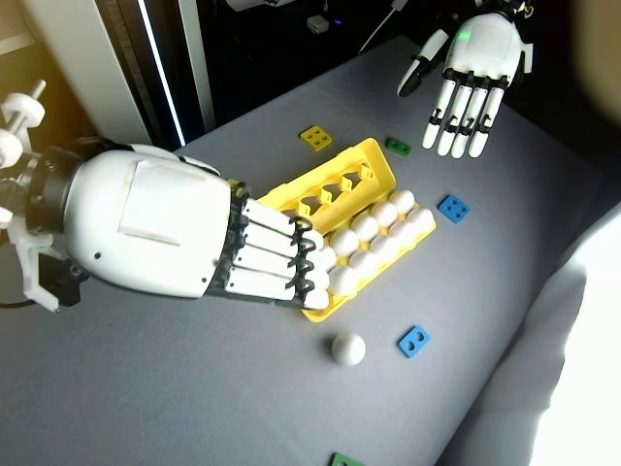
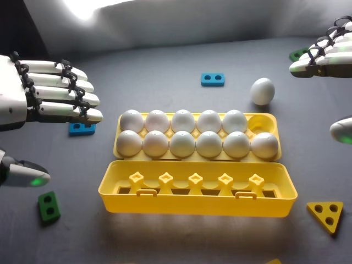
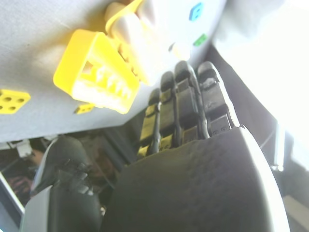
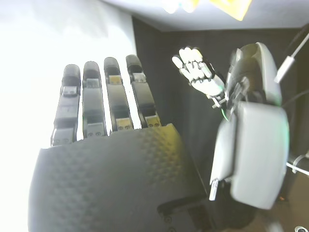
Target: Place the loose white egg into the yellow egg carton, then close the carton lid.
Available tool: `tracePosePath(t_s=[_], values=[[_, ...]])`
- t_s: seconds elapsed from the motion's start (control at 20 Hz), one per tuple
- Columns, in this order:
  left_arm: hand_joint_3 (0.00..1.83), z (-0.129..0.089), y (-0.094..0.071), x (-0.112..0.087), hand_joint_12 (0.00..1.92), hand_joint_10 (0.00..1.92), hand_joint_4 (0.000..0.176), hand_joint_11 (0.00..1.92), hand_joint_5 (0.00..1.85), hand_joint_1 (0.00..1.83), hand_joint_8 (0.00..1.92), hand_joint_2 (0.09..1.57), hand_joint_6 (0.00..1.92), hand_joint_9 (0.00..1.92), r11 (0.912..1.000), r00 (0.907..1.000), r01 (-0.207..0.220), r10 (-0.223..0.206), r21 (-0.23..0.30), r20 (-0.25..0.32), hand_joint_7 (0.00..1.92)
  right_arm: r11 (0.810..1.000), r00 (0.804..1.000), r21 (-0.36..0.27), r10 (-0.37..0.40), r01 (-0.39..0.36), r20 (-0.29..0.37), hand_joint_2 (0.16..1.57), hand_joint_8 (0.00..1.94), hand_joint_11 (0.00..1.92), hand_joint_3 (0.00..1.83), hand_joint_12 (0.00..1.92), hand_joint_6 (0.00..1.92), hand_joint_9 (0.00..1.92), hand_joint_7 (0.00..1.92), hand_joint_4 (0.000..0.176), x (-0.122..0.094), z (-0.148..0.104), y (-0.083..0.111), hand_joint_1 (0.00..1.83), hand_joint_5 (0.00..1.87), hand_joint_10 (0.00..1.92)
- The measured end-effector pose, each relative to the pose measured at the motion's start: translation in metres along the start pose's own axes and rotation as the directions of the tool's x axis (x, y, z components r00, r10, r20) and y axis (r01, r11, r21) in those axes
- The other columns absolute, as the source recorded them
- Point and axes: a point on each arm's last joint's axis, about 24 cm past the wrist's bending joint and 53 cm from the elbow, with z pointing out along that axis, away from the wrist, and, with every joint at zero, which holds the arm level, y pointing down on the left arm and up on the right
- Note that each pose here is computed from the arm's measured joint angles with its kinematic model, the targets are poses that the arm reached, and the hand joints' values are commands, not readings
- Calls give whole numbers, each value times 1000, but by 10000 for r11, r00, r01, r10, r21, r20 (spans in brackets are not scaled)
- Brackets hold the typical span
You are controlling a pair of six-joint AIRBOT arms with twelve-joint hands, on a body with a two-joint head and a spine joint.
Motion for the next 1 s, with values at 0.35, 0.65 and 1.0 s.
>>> tracePosePath(t_s=[0.35,0.65,1.0], values=[[8,0,-2,8,211,3,0,0,150,0,1,1177,0,100,9998,9992,189,-187,67,-346,148,10000,10000,-5,-21,21,-9,1077,2,0,11,513,3,195,243,0,0,0,0,0,247,5],[3,0,-3,5,222,5,0,0,172,0,5,1180,4,111,9995,9992,298,-295,93,-273,159,9970,9961,302,-722,708,500,1070,3,0,5,518,7,196,250,0,-14,1,-5,0,266,3],[0,0,-5,13,281,4,0,0,192,0,3,1170,4,132,9991,9973,394,-383,159,-624,176,9865,9903,1227,-1183,1088,731,1077,3,0,4,595,4,211,260,0,-17,14,-21,0,283,4]])
